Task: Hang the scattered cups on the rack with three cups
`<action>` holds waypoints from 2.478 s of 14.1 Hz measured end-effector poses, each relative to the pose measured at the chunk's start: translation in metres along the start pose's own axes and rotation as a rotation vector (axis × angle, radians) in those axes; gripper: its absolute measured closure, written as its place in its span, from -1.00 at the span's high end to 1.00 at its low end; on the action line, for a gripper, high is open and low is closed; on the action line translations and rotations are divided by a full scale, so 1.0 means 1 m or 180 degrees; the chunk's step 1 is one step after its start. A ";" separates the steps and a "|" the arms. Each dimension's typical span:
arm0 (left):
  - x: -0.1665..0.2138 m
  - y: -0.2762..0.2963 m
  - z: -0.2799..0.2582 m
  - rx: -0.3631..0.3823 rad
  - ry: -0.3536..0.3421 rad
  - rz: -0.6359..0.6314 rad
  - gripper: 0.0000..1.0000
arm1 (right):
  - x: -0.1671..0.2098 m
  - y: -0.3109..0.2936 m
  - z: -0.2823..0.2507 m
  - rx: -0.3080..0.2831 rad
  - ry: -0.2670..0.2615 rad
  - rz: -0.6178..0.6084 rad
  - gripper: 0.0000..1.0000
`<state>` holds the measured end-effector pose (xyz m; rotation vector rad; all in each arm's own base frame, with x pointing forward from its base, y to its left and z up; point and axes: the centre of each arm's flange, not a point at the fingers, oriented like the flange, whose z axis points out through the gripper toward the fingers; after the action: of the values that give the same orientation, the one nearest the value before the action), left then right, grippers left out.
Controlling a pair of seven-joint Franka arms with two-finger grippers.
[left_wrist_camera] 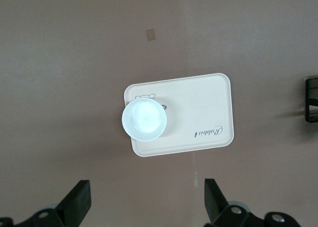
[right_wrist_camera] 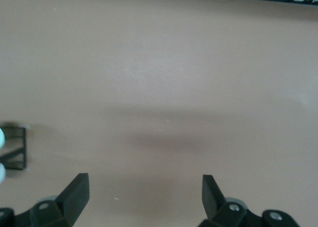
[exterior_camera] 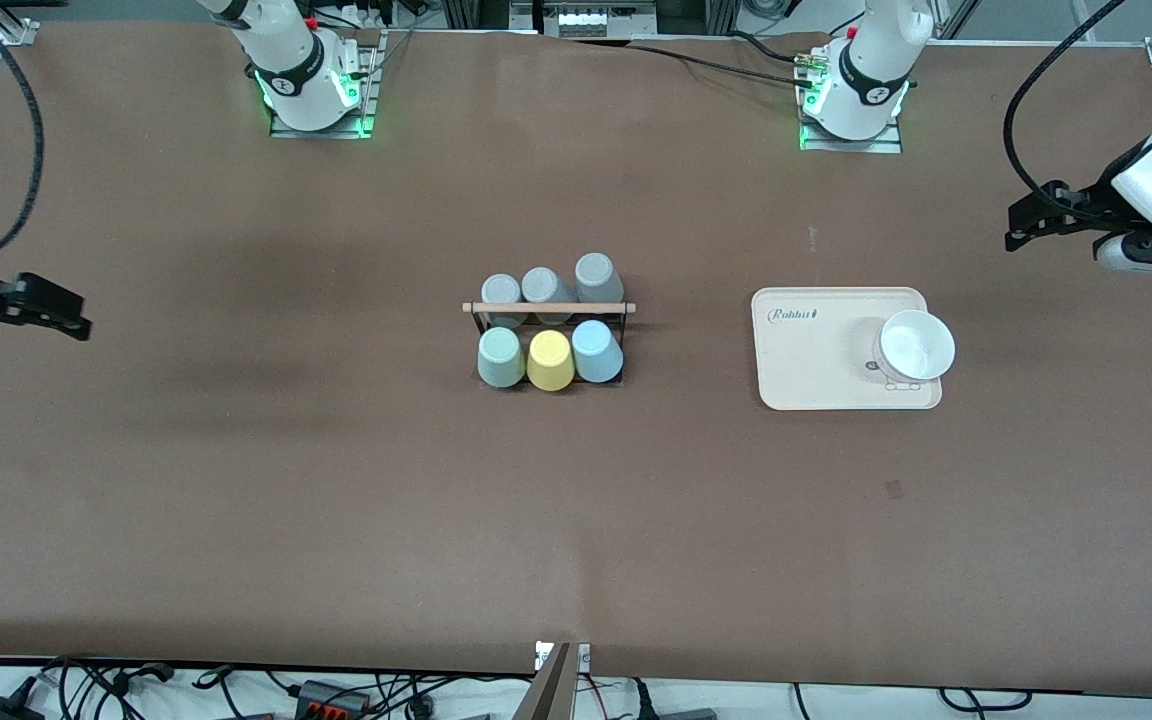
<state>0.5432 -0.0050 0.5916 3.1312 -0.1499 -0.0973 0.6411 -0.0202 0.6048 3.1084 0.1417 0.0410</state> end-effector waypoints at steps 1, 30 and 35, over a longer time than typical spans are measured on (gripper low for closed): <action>0.000 0.000 0.000 0.0000 -0.0001 0.0000 1.00 | -0.002 0.006 0.000 0.0001 -0.0029 -0.0003 1.00; 0.000 0.000 0.000 0.0000 -0.0004 0.0002 1.00 | -0.079 -0.001 0.015 0.0099 0.0031 0.0339 1.00; 0.000 0.000 0.000 0.0000 -0.0004 0.0001 1.00 | -0.080 0.000 0.017 0.0100 0.0012 0.0342 1.00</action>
<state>0.5431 -0.0053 0.5915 3.1310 -0.1506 -0.0992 0.5620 -0.0280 0.5854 3.1445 -0.0250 0.0474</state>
